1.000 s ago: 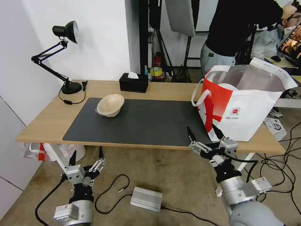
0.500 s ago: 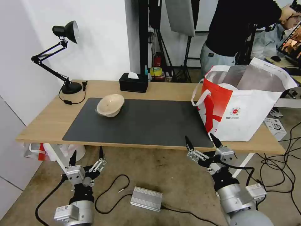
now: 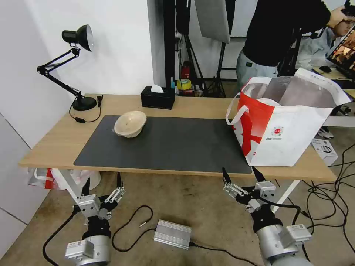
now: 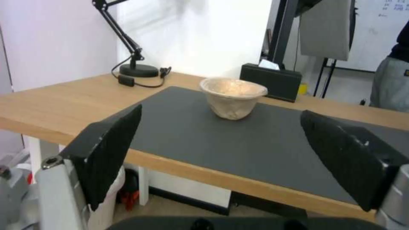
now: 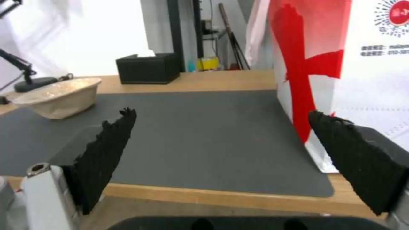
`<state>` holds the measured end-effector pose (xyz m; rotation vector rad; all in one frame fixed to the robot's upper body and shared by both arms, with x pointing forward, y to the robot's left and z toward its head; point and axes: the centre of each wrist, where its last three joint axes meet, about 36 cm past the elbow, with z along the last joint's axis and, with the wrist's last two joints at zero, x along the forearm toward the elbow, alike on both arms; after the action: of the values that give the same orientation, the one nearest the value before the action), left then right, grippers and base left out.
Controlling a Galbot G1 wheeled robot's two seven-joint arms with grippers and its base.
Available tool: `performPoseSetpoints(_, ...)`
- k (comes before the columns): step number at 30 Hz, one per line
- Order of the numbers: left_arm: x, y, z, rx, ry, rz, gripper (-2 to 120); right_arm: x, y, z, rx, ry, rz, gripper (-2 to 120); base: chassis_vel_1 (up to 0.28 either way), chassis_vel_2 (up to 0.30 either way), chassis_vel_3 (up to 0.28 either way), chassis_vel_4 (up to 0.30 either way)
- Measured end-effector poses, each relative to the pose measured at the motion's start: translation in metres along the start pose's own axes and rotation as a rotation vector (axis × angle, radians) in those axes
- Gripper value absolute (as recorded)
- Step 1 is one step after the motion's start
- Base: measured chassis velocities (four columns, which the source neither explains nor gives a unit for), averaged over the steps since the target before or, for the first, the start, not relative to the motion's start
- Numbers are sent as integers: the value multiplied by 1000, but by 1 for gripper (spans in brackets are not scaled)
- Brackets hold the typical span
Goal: Pick up the trash from the table and place it into the takeout bag.
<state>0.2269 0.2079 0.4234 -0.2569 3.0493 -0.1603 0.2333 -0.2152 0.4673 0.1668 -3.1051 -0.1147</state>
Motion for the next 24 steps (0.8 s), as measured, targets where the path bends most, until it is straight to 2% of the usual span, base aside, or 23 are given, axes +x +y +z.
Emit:
performPoseSetpoints(7,-1,1,1,-2,4,-1,100,-1,1,1,13,5,52,100,0,0,0,0)
performPoseSetpoints(24,0,2,1,-5,9,-8,100,3,6,7,29,39,90,100,0,0,0,0)
